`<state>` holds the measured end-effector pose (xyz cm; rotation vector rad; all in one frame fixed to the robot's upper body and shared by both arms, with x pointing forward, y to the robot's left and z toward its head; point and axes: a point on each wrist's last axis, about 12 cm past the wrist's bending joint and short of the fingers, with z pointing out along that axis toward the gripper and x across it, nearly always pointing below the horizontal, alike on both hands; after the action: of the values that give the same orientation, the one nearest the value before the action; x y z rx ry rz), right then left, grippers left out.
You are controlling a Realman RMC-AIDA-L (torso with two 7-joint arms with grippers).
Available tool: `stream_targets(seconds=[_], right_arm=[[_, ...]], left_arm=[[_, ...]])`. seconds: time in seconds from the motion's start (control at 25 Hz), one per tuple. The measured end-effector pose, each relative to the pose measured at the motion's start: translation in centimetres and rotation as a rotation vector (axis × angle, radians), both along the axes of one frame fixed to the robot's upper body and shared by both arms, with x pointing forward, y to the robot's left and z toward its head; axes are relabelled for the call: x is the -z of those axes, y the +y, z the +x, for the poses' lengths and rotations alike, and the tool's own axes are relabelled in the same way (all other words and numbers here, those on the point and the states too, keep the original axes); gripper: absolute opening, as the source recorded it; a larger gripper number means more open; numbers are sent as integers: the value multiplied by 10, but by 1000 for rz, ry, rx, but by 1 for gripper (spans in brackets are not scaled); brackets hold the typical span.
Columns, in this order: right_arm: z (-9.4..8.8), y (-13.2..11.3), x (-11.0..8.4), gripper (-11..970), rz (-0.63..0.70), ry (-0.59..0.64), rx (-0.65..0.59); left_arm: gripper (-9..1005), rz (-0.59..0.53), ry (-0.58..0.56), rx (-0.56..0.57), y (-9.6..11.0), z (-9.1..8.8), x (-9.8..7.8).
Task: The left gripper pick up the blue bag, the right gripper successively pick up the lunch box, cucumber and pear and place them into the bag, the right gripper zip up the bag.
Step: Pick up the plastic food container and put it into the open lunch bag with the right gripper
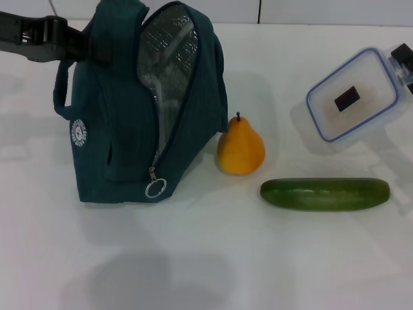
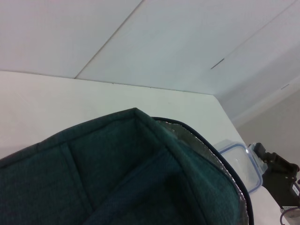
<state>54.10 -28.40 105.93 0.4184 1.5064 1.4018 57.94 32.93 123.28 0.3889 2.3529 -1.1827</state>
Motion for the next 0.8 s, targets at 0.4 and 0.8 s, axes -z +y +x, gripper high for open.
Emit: stream_targets(seconds=[0.4, 0.8], right_arm=[[4, 0, -8, 96, 18, -45, -2], [28, 11, -47, 95, 116, -207, -41]], left_arm=[[39, -1, -1, -2, 0, 0, 0], [39, -16, 12, 1, -2, 0, 4]])
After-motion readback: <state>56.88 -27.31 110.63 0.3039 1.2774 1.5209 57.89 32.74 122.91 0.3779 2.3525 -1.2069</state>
